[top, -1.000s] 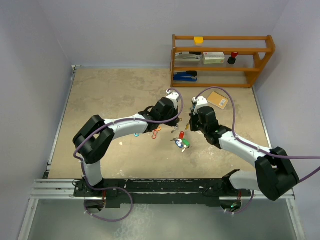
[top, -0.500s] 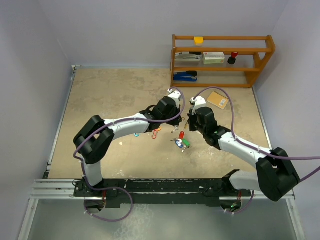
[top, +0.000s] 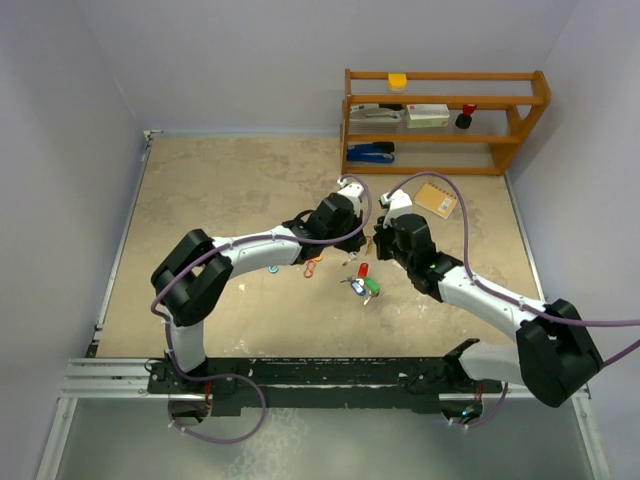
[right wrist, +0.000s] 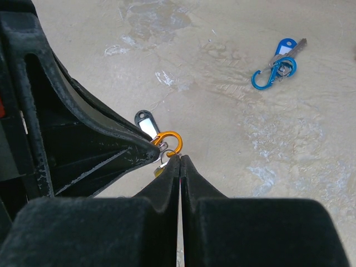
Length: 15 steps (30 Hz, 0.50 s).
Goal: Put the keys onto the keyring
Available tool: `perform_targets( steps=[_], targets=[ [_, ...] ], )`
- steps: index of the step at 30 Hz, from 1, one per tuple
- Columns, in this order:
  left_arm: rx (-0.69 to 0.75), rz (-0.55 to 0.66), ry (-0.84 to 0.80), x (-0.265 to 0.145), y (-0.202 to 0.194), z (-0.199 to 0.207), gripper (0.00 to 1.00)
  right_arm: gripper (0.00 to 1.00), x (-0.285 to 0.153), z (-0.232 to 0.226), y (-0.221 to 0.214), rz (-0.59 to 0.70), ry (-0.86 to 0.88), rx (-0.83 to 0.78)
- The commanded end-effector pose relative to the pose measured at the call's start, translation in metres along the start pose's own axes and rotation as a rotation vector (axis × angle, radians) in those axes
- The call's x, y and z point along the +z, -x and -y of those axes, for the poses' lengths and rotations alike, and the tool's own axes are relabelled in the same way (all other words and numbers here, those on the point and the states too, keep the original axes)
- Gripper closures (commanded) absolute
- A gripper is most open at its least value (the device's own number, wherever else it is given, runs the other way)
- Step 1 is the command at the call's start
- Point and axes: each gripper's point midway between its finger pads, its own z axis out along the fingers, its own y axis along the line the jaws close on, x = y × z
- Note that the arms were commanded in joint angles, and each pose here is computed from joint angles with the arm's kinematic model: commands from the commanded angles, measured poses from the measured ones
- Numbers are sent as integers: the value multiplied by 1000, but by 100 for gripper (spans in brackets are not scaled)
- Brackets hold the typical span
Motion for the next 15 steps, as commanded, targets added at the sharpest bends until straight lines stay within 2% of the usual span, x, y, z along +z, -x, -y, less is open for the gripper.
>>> perform_targets(
  steps=[1, 15],
  targets=[
    [-2, 62, -54, -4, 27, 20, 100, 100, -1, -3, 28, 81, -1, -6],
    [2, 73, -61, -14, 34, 24, 100, 100, 2, -2, 23, 66, -11, -19]
  ],
)
